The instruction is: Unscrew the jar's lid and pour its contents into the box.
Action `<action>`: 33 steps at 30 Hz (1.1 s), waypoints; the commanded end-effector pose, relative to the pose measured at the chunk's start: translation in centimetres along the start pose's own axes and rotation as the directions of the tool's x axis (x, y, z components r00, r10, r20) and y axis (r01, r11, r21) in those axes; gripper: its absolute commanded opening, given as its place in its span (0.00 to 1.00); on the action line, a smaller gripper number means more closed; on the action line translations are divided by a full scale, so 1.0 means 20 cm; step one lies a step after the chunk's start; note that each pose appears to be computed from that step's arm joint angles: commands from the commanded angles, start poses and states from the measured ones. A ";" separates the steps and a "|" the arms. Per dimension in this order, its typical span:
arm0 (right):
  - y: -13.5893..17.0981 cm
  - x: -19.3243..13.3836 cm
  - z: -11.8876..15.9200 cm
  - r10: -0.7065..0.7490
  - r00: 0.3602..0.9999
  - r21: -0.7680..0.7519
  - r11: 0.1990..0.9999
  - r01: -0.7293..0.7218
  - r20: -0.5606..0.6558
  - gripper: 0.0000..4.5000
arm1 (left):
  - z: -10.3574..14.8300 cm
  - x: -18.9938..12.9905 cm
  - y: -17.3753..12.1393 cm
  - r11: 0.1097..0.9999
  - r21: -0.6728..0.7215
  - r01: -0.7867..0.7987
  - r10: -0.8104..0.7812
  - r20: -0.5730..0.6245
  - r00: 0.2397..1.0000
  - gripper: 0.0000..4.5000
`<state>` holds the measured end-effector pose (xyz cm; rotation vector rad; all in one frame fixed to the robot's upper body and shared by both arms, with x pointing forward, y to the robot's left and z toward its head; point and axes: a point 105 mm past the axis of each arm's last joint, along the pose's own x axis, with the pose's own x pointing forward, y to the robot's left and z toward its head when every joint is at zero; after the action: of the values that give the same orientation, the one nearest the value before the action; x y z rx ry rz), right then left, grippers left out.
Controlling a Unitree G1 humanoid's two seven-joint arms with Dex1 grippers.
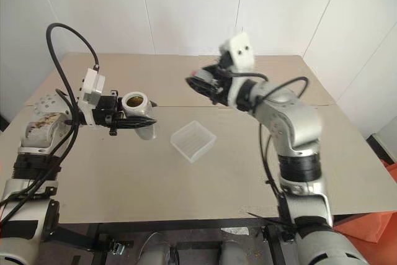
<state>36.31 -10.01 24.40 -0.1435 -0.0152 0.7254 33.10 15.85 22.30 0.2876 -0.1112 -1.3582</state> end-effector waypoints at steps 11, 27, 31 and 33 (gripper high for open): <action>-0.08 -0.15 -0.51 -0.254 0.948 -0.014 0.967 0.256 -0.193 0.61 | 0.04 -0.01 0.01 0.986 0.039 -0.163 0.161 0.053 0.985 0.45; 0.00 -0.25 -0.55 -0.121 0.951 -0.037 0.993 0.115 -0.284 1.00 | -0.13 0.14 0.13 0.847 0.215 -0.486 0.500 -0.014 0.866 0.45; 0.09 -0.27 -0.39 0.017 0.971 -0.036 0.999 -0.026 -0.240 1.00 | -0.16 0.22 0.18 0.723 0.509 -0.467 0.557 -0.029 0.830 0.45; 0.14 -0.28 -0.32 0.091 0.971 -0.042 0.994 -0.102 -0.221 1.00 | -0.17 0.27 0.20 0.597 0.707 -0.379 0.566 -0.037 0.823 0.45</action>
<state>31.47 -13.26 15.21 -0.2580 0.2666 0.7422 38.73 12.80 17.80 0.8100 -0.3021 -0.7149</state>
